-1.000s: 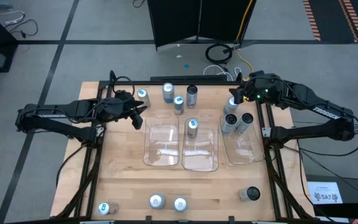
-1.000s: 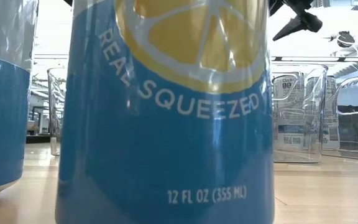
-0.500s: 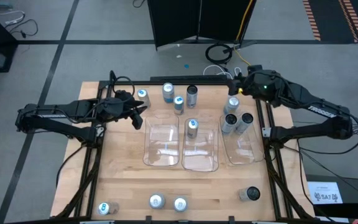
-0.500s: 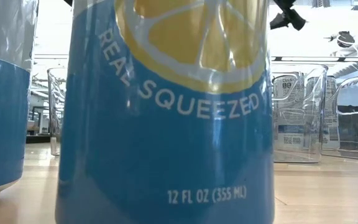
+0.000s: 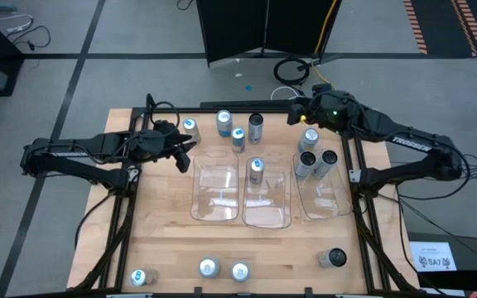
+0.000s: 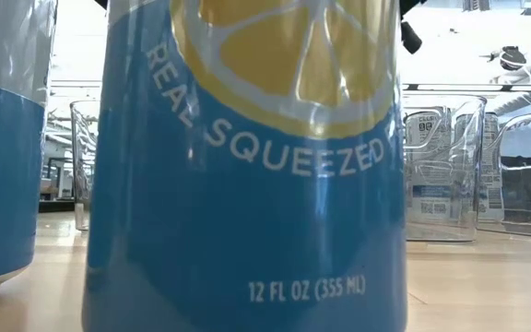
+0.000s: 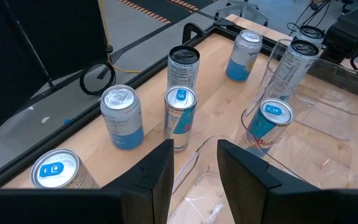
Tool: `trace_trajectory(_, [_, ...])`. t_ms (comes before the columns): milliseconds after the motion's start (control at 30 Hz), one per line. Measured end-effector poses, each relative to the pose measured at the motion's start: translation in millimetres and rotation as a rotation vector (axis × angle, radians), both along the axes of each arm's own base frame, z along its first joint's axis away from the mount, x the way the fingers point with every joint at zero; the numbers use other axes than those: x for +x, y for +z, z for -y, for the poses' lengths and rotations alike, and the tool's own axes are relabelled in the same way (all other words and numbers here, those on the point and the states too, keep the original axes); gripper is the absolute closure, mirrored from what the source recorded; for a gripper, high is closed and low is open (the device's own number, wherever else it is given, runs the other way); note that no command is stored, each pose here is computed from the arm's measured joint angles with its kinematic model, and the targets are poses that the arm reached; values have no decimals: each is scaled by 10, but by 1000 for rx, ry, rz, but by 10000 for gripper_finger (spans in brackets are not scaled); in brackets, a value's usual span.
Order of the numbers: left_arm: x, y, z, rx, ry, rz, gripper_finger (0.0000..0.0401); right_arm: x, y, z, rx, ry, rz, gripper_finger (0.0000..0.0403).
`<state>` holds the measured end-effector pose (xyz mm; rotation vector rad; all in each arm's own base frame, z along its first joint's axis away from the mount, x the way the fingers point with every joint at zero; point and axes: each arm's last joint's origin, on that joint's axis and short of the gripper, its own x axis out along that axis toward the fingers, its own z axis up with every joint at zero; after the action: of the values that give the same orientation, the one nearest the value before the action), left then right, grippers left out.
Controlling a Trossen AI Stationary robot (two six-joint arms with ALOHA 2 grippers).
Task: Sort soda cans
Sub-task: Put the top white-blue soda can into the right transparent bin
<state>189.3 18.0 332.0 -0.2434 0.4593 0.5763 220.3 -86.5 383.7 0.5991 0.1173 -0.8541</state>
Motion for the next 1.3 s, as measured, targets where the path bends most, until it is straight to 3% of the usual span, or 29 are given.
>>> trace_trajectory(233, [0,0,0,-1,-1,0,269,100,-85,50,20,-17,-24,88])
trace_trajectory(533, [0,0,1,-1,-2,0,269,88,-123,184,39,-69,-28,7])
trace_trajectory(833, [0,0,1,-1,-2,0,269,128,-216,129,124,-45,-56,12])
trace_trajectory(1033, [0,0,1,-1,-2,0,269,400,-323,245,174,109,-7,12])
trace_trajectory(1300, [0,0,3,-7,-11,0,269,917,-548,655,224,162,-374,12])
